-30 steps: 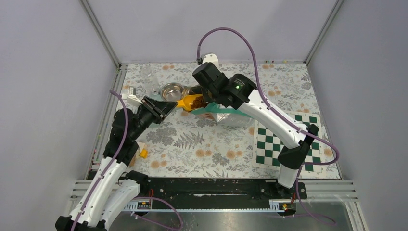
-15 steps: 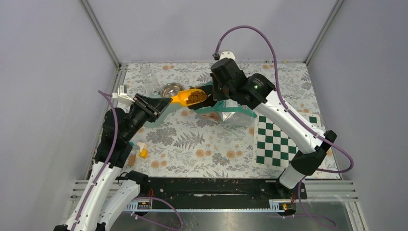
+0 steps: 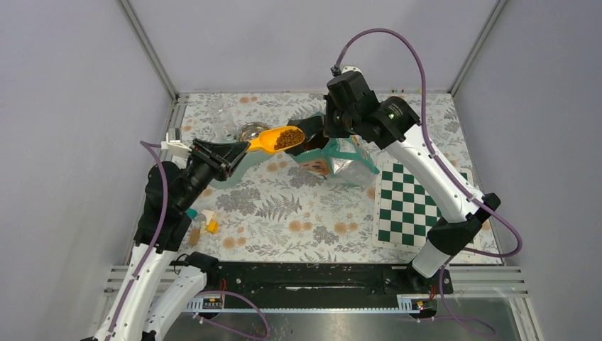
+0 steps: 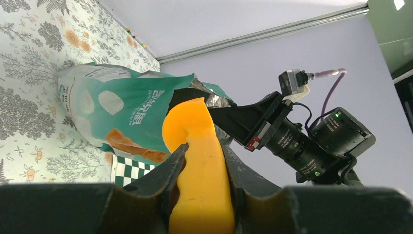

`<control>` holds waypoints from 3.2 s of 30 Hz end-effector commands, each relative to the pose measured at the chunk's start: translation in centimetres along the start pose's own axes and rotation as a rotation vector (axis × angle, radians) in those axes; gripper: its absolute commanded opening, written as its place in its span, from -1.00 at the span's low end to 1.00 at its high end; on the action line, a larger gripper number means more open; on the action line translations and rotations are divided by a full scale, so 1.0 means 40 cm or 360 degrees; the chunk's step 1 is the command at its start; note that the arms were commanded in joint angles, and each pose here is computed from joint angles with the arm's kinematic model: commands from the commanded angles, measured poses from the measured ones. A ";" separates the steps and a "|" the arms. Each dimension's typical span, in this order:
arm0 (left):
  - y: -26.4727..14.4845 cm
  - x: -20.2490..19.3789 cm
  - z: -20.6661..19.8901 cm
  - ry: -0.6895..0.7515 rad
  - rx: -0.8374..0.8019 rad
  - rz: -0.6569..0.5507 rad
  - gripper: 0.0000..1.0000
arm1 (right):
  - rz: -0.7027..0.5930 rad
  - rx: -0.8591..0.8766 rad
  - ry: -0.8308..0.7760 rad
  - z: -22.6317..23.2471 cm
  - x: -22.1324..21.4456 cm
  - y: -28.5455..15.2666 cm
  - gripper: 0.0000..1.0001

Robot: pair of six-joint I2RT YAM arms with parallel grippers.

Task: Serve the pet food

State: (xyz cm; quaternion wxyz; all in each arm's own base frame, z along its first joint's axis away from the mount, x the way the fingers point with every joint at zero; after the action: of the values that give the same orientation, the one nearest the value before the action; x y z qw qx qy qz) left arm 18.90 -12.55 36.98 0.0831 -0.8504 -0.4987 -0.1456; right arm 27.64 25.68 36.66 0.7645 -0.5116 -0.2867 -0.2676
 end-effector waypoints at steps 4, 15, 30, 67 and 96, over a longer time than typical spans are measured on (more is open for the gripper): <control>-0.012 0.017 -0.049 -0.0166 -0.0153 -0.0065 -1.00 | -0.0266 0.0394 0.0167 0.096 0.130 -0.119 -1.00; 0.000 0.011 -0.069 -0.0311 -0.0242 0.0006 -1.00 | -0.0250 0.0432 0.0192 0.105 0.152 -0.115 -1.00; 0.005 0.054 -0.121 -0.0293 -0.0454 -0.0090 -1.00 | -0.0235 0.0354 0.0227 0.051 0.157 -0.093 -1.00; -0.018 0.286 0.239 0.0010 0.0044 -0.0976 -1.00 | -0.0278 0.0242 0.0266 -0.077 0.183 -0.066 -1.00; -0.107 0.261 0.550 0.0039 0.0758 -0.1201 -1.00 | -0.0260 0.0203 0.0281 -0.091 0.185 -0.040 -1.00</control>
State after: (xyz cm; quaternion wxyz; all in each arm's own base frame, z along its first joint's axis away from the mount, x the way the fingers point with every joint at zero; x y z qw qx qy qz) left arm 23.81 3.63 19.84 0.2032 -0.5894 -0.7805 -0.0454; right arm 32.03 20.80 38.01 0.7898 -0.4735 -0.2327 -0.3128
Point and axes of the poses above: each gripper's point midway between its finger pads, its own y axis out along the fingers, its own z axis along the line the jaws close on, x = y × z, the point moved 5 cm from there along -y, back along the fingers, and after that the axes turned 3 degrees about y, right-handed, at the moved point
